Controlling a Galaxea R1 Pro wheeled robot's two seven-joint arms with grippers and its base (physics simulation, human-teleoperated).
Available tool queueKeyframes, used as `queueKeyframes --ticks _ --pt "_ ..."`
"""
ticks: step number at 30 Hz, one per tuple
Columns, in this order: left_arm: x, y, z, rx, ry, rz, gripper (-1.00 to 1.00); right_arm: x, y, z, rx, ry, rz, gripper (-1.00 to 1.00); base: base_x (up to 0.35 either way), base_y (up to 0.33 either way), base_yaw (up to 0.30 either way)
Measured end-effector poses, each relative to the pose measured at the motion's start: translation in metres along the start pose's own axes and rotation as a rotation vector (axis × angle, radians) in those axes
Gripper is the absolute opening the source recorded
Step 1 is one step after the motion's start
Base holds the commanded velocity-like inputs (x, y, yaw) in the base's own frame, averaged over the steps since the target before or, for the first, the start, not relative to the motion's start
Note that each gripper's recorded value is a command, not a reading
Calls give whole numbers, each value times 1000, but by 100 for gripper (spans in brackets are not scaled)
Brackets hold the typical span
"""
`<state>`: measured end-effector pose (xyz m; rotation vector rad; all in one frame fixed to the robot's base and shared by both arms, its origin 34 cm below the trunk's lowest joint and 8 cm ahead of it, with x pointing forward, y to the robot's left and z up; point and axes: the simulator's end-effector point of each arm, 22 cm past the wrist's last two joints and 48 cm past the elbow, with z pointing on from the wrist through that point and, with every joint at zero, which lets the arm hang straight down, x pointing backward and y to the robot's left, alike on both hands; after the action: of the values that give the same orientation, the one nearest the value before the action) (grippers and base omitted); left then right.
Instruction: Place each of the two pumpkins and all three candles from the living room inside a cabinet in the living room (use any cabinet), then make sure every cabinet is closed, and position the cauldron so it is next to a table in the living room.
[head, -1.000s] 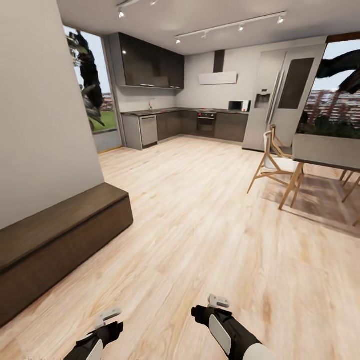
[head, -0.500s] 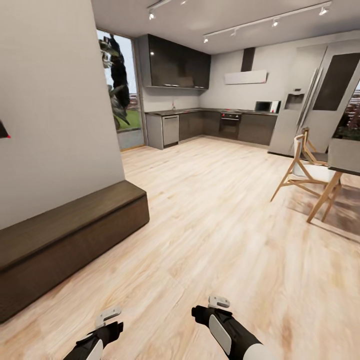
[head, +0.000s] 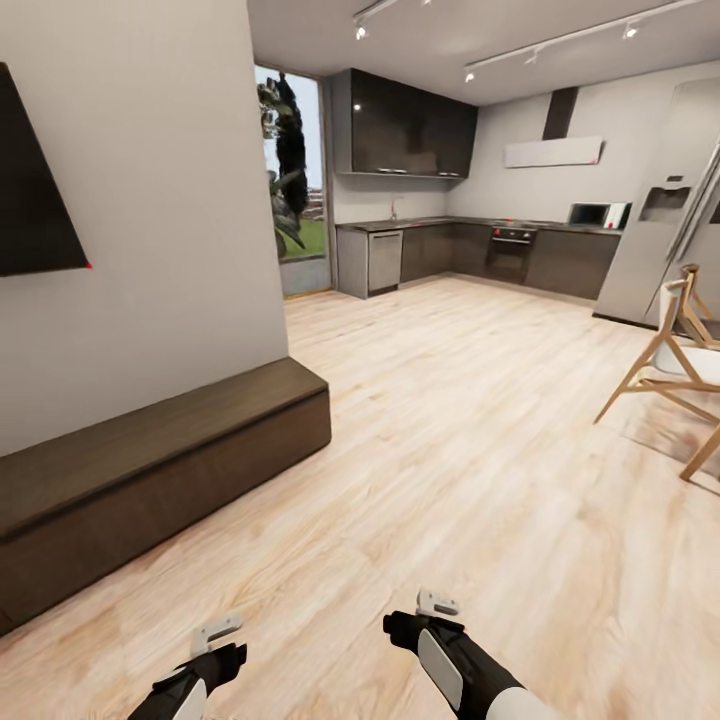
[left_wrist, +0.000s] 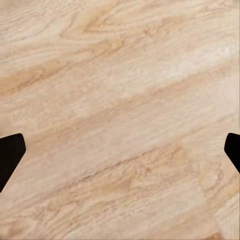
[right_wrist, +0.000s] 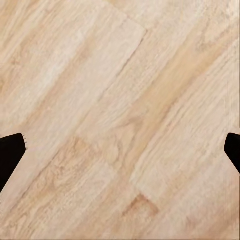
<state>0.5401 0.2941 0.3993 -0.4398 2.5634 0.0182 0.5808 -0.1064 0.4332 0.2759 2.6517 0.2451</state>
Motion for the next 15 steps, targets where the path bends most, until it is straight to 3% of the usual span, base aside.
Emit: queueKeyframes --ticks 15 --pt "0 -1 0 1 1 0 100 0 0 0 0 0 0 100 35 -72 281"
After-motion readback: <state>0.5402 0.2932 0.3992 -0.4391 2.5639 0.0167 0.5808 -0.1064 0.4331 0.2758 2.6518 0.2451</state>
